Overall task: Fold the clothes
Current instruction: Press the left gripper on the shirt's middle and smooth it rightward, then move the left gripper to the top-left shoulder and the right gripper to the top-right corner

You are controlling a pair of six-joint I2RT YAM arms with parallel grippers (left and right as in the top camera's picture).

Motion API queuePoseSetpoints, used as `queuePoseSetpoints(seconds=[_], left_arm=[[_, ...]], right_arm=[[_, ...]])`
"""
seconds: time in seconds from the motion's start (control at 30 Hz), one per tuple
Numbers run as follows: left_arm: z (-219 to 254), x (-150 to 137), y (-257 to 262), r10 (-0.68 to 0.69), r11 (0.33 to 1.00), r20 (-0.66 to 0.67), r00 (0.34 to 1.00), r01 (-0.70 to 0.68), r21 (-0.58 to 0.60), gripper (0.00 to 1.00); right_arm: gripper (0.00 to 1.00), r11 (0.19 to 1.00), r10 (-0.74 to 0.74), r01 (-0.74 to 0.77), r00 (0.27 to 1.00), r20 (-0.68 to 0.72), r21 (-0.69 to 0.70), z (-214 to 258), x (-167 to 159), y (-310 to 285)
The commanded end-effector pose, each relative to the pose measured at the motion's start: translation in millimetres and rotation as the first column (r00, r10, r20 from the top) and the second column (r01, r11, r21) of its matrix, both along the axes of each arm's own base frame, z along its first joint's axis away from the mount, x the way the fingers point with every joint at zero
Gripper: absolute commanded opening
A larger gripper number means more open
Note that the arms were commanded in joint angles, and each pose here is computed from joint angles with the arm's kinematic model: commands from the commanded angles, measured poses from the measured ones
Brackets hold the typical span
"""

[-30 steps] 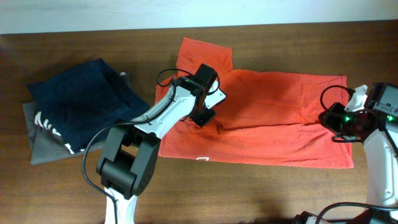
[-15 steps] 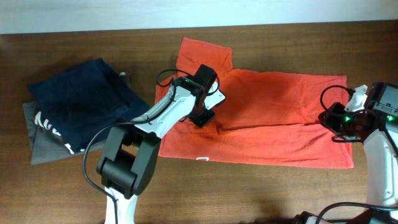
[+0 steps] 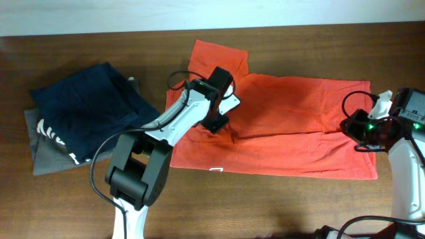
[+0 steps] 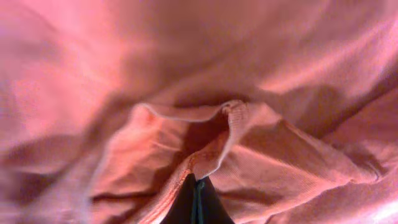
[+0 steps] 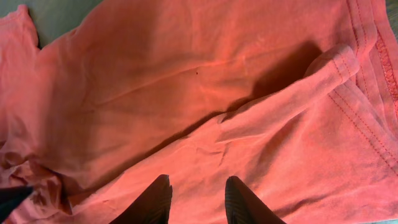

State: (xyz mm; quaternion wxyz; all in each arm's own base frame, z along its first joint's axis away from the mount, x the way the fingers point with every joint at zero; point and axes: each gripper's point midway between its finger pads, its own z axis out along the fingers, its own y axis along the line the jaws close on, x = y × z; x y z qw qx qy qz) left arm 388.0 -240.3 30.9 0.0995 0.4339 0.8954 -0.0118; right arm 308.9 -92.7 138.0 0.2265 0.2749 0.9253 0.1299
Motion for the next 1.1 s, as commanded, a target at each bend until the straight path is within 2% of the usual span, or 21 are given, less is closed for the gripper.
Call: queuePoseSetpoints(seconds=[0.0, 0.17, 0.33, 0.53, 0.87, 0.93, 1.0, 1.07], left_arm=[[20, 18, -7, -0.058, 0.998, 0.086, 0.995, 0.059, -0.004, 0.00], [22, 22, -16, -0.118, 0.992, 0.119, 0.986, 0.122, -0.019, 0.00], [25, 24, -30, -0.238, 0.970, 0.159, 0.958, 0.244, -0.019, 0.00], [26, 9, -52, -0.417, 0.900, 0.161, 0.895, 0.431, -0.064, 0.00], [21, 7, -58, -0.499, 0.857, 0.174, 0.849, 0.513, -0.045, 0.01], [21, 7, -58, -0.498, 0.858, 0.175, 0.850, 0.511, -0.042, 0.17], [25, 13, -54, -0.475, 0.874, 0.188, 0.859, 0.486, -0.013, 0.21], [36, 28, -46, -0.389, 0.919, 0.224, 0.893, 0.395, 0.021, 0.22]], right_arm=[[0.34, 1.000, -0.007, 0.007, 1.000, 0.002, -0.014, 2, 2, -4], [0.34, 1.000, -0.006, 0.006, 1.000, 0.002, -0.014, 2, 2, -4], [0.34, 1.000, -0.007, 0.007, 1.000, 0.002, -0.014, 2, 2, -4], [0.34, 1.000, -0.006, 0.006, 1.000, 0.002, -0.014, 2, 2, -4], [0.34, 1.000, -0.006, 0.006, 1.000, 0.001, -0.013, 2, 2, -3], [0.34, 1.000, -0.006, 0.006, 1.000, 0.000, -0.013, 1, 2, -3], [0.34, 1.000, -0.006, 0.006, 1.000, -0.002, -0.012, 1, 1, -3], [0.34, 1.000, -0.006, 0.006, 1.000, -0.003, -0.012, 1, 1, -3]])
